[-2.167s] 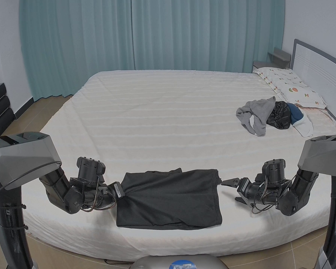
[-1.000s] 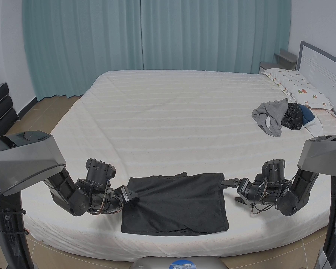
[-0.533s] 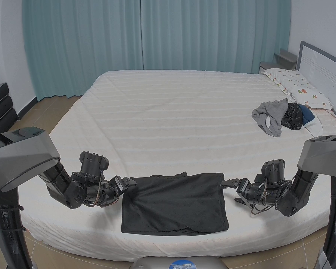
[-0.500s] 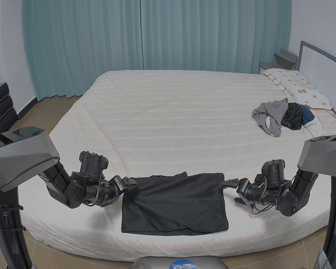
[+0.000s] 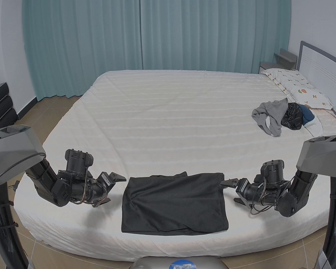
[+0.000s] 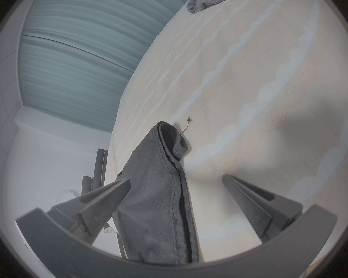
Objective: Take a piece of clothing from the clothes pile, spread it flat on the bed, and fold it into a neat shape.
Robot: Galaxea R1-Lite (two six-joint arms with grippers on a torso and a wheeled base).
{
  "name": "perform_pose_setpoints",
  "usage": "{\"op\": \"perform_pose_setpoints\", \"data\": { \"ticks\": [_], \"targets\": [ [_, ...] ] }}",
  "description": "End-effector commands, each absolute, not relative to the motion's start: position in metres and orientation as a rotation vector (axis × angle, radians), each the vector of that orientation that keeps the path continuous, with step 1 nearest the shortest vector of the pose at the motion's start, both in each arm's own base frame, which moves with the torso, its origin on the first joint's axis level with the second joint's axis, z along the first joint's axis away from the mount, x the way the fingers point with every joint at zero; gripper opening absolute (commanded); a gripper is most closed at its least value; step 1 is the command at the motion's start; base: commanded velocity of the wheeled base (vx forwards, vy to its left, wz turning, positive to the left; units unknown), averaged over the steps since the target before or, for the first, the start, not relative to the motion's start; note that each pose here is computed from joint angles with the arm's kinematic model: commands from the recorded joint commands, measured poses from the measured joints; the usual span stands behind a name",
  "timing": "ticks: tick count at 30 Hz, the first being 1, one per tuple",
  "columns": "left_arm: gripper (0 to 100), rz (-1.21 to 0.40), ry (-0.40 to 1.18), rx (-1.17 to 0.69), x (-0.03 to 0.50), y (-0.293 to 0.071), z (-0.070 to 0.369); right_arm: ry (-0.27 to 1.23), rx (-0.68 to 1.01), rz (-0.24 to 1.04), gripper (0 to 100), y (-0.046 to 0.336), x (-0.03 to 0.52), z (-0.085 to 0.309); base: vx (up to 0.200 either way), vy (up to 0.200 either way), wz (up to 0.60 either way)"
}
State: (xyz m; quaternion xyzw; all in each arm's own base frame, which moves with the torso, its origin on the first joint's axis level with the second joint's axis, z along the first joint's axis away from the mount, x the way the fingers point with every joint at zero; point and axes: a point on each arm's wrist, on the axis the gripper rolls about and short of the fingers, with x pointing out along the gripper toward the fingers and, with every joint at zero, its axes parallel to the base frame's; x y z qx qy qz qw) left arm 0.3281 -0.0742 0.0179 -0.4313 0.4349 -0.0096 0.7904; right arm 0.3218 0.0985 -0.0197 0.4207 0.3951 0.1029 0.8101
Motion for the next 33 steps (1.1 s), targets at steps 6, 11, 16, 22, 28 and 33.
{"op": "perform_pose_setpoints", "data": {
  "ticks": [6,11,16,22,28,33],
  "targets": [
    [100,-0.052,0.787,-0.986,0.292,-0.067,0.082,0.780,0.952,0.209,100,0.091,0.294,0.023,0.000,0.000,0.00],
    [100,-0.059,0.658,-0.961,0.253,-0.066,0.133,0.669,0.909,0.204,100,0.092,0.260,0.061,0.000,0.000,0.00],
    [100,-0.067,0.577,-0.890,0.202,-0.054,0.181,0.473,0.770,0.204,100,0.079,0.224,0.104,0.000,0.000,0.00],
    [100,-0.003,0.396,-0.725,0.146,-0.036,0.213,0.236,0.597,0.232,100,0.055,0.168,0.143,0.000,0.000,0.00],
    [100,0.045,0.205,-0.605,0.091,-0.018,0.229,0.128,0.487,0.253,100,0.031,0.101,0.142,0.000,0.000,0.00],
    [100,0.123,0.109,-0.580,0.056,-0.007,0.223,0.072,0.443,0.263,100,0.018,0.060,0.141,0.000,0.000,0.00]
  ]
}}
